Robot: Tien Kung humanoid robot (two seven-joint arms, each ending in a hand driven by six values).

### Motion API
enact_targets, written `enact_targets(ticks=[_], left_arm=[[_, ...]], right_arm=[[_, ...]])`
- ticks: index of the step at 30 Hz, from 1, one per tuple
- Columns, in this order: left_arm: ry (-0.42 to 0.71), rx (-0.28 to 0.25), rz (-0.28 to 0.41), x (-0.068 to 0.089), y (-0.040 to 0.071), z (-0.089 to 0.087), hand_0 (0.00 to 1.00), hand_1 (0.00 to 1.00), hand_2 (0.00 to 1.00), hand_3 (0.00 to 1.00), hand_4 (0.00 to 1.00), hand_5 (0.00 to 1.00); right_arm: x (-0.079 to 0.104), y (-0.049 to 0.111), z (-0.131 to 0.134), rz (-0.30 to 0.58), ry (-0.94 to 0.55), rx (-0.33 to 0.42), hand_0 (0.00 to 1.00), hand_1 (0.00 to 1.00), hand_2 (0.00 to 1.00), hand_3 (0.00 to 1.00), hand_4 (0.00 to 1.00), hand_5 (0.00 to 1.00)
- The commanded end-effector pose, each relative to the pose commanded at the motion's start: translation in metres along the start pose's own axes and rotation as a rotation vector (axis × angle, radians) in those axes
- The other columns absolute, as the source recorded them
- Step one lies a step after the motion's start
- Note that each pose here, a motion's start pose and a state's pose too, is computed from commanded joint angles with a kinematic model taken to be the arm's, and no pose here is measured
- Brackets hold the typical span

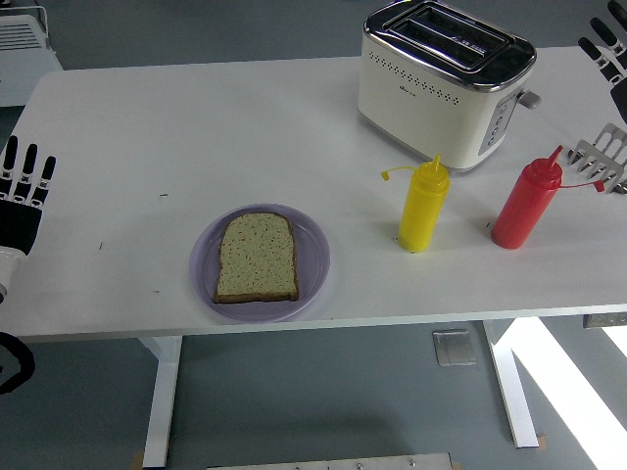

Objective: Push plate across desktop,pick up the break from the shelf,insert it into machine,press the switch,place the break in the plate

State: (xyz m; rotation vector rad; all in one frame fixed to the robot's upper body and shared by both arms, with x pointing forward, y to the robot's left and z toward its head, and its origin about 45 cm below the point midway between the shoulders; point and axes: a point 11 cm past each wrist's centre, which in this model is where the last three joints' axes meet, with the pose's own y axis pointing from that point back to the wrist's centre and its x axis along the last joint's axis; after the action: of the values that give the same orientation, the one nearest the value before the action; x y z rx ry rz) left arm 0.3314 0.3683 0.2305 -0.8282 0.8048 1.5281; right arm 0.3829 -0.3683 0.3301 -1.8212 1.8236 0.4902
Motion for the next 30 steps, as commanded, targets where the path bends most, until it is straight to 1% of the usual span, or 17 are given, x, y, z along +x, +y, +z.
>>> enact_targets(ticks=[4, 8, 22, 30], left_arm=[[0.016, 0.011, 0.001, 0.001, 0.001, -0.002, 0.816, 0.744, 0.693, 0.741, 0.756, 0.998], [0.023, 0.018, 0.001, 0.002, 0.002, -0.003, 0.816, 0.738, 0.686, 0.729, 0.755, 0.998], [0.041, 0.024, -0.001, 0.002, 0.002, -0.002, 0.814, 0.735, 0.682, 0.716, 0.755, 0.998], [0.038, 0.028, -0.004, 0.001, 0.002, -0.002, 0.809, 0.732, 0.678, 0.712, 0.758, 0.998]], right_arm=[[0.011, 0.009, 0.009, 0.024, -0.026, -0.023, 0.757, 0.702, 0.681, 0.665, 0.788, 0.490], [0.018, 0.015, 0.015, 0.041, -0.045, -0.035, 0.760, 0.699, 0.681, 0.667, 0.787, 0.496], [0.026, 0.022, 0.024, 0.064, -0.078, -0.049, 0.760, 0.700, 0.682, 0.669, 0.786, 0.508], [0.029, 0.023, 0.023, 0.071, -0.075, -0.047, 0.760, 0.700, 0.681, 0.670, 0.780, 0.503]])
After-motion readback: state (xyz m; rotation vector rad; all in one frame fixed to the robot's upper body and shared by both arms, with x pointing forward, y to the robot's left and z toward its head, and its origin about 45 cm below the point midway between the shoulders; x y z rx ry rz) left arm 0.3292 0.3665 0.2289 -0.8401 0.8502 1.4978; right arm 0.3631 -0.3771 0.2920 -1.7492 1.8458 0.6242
